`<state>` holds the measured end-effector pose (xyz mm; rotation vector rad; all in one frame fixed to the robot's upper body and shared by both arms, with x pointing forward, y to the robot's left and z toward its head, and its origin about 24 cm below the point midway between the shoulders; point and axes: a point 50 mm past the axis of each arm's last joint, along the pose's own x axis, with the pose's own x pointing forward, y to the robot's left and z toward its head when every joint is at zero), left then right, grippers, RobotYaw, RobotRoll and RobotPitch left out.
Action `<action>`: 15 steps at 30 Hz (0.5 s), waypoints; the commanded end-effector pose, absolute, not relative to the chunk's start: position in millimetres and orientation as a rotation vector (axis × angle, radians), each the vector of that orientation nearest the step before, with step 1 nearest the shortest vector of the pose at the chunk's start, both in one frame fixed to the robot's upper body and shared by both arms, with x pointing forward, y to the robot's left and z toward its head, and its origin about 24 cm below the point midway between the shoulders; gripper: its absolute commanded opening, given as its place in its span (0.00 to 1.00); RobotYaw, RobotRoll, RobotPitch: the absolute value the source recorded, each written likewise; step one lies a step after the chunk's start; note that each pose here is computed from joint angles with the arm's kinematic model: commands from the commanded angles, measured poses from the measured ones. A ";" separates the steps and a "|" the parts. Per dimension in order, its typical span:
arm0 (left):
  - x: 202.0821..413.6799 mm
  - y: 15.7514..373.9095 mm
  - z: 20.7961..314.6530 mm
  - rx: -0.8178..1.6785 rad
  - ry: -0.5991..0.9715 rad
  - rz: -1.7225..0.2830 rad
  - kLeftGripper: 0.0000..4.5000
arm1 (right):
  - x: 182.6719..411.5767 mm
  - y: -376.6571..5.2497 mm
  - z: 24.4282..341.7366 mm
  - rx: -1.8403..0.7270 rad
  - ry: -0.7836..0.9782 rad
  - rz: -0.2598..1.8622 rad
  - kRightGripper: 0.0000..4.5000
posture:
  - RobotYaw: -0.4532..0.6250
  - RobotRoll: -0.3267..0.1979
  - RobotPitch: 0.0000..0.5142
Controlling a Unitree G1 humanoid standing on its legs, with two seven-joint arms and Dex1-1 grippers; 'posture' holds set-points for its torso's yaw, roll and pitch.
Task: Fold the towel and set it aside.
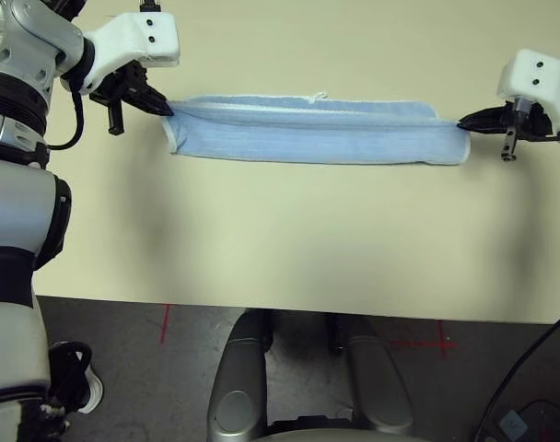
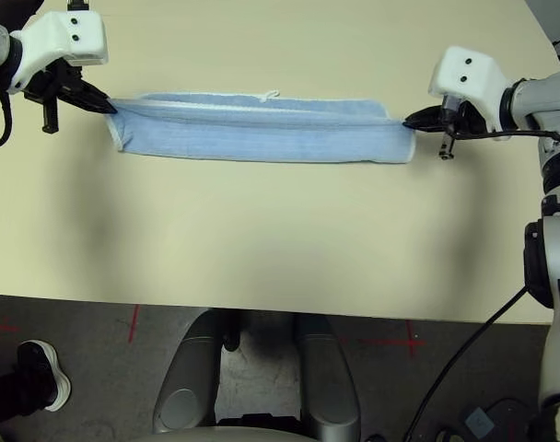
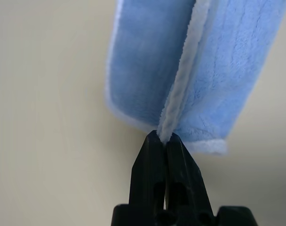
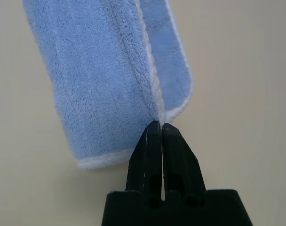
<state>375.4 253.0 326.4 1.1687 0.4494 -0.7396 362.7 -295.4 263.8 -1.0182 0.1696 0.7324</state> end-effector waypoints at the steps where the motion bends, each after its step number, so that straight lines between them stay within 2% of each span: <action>1: 377.5 265.3 318.7 1.161 0.448 -0.645 0.01 | 363.1 -304.2 257.8 -1.055 0.217 0.659 0.00 | 0.48 0.62 0.54; 15: 387.2 260.1 311.2 1.193 0.370 -0.553 0.01 | 383.4 -284.7 263.3 -1.169 0.166 0.483 0.00 | 0.47 0.62 0.55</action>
